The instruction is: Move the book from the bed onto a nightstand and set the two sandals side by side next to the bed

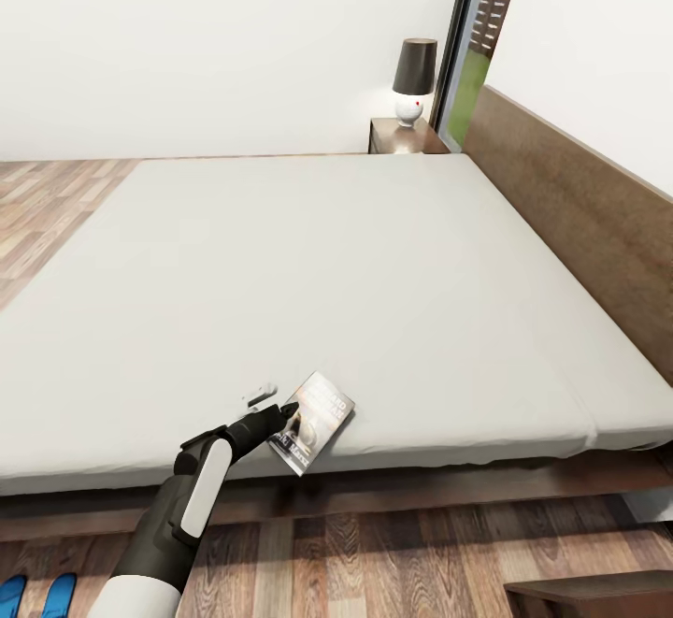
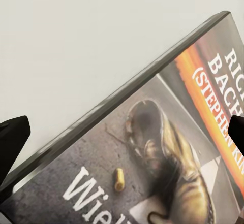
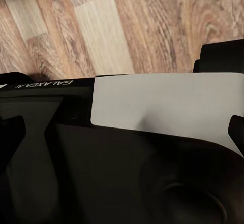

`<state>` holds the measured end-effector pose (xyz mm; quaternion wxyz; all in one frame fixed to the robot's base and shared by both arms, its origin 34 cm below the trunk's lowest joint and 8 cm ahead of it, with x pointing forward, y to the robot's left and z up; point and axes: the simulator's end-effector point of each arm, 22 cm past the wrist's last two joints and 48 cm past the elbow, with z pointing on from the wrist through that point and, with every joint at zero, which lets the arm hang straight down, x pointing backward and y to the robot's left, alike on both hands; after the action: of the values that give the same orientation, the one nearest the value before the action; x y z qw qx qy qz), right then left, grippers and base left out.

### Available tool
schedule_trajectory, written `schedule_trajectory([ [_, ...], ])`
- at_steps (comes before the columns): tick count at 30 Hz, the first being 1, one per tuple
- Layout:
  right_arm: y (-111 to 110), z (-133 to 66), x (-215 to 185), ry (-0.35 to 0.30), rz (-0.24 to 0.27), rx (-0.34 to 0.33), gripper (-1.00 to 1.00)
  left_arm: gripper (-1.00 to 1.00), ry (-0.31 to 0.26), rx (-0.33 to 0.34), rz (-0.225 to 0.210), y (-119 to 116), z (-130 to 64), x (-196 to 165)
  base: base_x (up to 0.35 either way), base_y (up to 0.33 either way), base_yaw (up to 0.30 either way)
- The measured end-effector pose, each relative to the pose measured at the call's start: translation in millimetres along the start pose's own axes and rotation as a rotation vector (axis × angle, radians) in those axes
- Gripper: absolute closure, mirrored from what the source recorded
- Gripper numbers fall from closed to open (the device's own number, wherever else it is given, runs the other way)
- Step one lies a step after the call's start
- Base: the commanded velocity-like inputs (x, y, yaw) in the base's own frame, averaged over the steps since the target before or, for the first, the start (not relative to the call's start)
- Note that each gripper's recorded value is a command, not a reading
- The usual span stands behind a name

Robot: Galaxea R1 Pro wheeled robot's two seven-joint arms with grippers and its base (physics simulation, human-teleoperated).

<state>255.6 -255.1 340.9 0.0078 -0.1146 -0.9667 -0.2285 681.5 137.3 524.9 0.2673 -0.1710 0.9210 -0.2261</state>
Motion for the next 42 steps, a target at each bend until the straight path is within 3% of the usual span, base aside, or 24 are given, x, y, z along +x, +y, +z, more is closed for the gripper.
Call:
schedule_trajectory([
  [42,0.0,0.0,0.0,0.0,0.0,0.0,-1.0,-1.0,0.0,-0.001,0.001,0.2,0.0,0.2,-0.015,0.0,0.0],
])
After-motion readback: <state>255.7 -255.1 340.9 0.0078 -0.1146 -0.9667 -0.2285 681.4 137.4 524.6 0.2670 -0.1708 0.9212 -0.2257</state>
